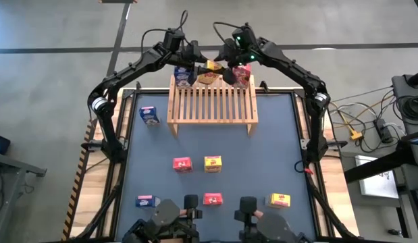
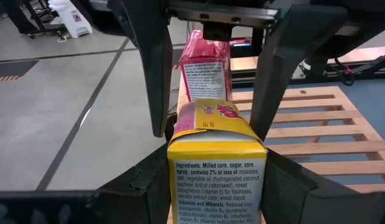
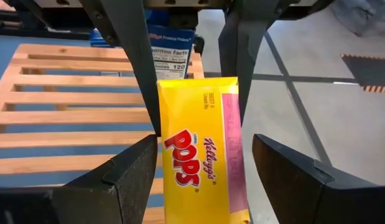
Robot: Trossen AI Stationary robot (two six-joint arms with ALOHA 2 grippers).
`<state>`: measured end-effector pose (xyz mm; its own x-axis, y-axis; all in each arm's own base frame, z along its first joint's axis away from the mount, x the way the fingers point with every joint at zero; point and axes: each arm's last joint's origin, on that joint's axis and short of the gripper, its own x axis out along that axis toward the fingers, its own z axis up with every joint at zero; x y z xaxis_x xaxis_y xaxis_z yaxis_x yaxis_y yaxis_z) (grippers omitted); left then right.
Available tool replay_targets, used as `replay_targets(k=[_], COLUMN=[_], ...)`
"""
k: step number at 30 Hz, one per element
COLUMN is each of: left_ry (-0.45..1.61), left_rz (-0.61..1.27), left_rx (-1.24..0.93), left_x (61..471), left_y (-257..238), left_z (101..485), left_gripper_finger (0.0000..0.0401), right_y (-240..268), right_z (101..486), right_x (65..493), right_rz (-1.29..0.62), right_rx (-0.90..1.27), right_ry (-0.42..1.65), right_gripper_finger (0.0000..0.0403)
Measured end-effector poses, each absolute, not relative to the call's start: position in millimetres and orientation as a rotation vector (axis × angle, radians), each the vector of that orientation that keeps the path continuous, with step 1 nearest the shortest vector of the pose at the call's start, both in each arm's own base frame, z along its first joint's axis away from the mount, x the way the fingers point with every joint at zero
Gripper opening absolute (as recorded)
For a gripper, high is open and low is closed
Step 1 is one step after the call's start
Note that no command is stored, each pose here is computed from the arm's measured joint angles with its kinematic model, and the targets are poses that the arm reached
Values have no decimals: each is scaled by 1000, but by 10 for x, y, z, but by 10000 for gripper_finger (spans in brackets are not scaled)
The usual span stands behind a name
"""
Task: Stack cereal on shelf
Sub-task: Put the top yellow cereal box on the shelf
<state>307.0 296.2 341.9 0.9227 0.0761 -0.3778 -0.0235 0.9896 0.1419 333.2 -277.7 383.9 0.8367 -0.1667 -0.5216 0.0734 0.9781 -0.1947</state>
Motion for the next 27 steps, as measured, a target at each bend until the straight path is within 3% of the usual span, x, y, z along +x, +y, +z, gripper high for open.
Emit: replay_targets(k=[5, 16, 27], left_ry=[393, 392, 392], left_rz=[48, 49, 51], left_rx=[142, 143, 129], left_x=[3074, 3073, 3074], left_y=[2958, 2960, 2959], left_z=[3419, 3419, 3419], left_gripper_finger=[172, 172, 177], right_y=[-2781, -2784, -2786], right_z=[3866, 3837, 3834], right_x=[3295, 3268, 3267], right_rz=[-125, -130, -130], right_rx=[-178, -178, -193], right_ry=[579, 617, 622], right_gripper_finger=[244, 178, 142])
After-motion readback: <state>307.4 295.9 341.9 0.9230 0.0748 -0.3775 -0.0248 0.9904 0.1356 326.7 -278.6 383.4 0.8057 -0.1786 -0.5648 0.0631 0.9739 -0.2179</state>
